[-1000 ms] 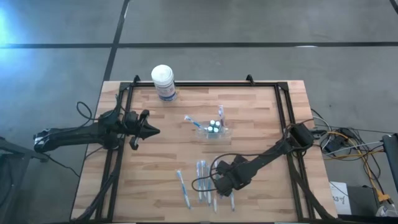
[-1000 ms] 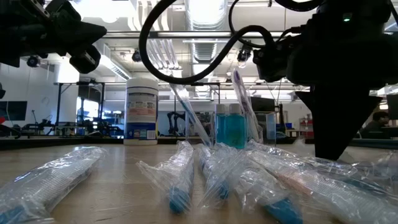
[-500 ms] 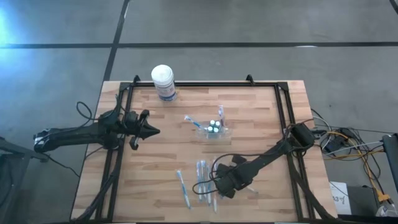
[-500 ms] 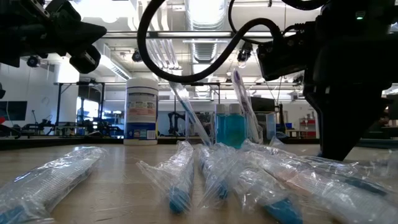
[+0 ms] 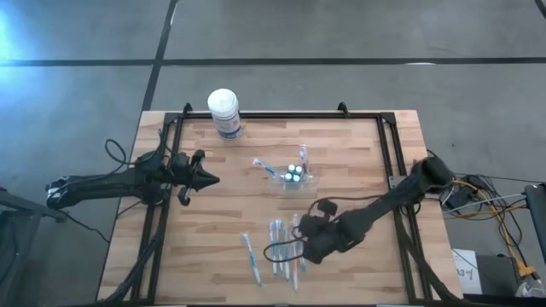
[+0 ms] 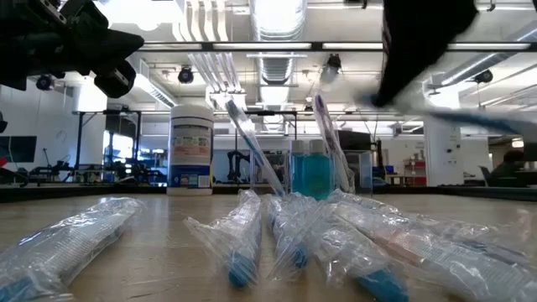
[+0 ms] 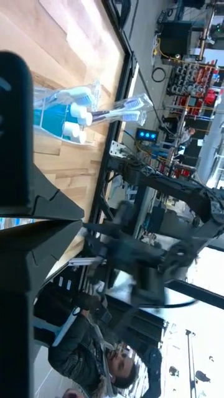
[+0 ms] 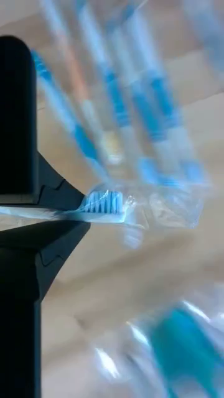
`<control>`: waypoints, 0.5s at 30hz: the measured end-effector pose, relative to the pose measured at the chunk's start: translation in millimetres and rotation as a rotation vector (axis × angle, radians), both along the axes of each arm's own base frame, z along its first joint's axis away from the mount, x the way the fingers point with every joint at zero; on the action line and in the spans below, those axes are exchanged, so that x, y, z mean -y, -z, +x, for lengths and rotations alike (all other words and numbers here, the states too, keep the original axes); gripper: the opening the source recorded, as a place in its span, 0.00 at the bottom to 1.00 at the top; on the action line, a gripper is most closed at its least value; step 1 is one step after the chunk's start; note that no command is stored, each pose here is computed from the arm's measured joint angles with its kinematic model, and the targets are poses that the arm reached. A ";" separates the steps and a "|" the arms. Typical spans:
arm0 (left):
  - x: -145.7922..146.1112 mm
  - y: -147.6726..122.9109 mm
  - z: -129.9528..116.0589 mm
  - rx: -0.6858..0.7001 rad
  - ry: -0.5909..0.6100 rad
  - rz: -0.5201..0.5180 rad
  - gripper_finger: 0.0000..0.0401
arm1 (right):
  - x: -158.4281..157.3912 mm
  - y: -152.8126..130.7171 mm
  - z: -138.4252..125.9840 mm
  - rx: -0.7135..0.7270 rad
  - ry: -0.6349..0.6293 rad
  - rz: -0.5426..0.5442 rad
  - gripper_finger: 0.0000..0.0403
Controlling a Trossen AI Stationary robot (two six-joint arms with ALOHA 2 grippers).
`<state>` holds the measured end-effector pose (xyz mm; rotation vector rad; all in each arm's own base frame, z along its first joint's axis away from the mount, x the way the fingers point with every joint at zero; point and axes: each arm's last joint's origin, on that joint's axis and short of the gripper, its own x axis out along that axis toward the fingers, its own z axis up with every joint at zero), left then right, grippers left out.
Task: Pick & Place toothbrushing station
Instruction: Put the blue toothbrush into the transparent organizer
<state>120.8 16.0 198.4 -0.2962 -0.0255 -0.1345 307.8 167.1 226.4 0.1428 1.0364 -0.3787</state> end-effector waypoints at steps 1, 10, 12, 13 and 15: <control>0.0 0.0 0.0 0.000 0.000 0.000 0.03 | 1.3 -12.8 -2.8 0.062 -0.010 -0.020 0.05; -0.1 1.2 0.6 -0.009 0.002 0.018 0.04 | 11.4 -92.3 -26.5 0.490 -0.145 -0.240 0.05; 0.1 3.5 1.4 -0.031 0.012 0.029 0.04 | 12.7 -98.4 -27.4 0.567 -0.177 -0.301 0.05; 0.1 4.6 1.8 -0.039 0.015 0.038 0.05 | 12.7 -96.5 -26.7 0.590 -0.203 -0.328 0.05; 0.1 9.2 2.8 -0.060 0.020 0.037 0.05 | 13.9 -90.4 -22.7 0.648 -0.240 -0.375 0.05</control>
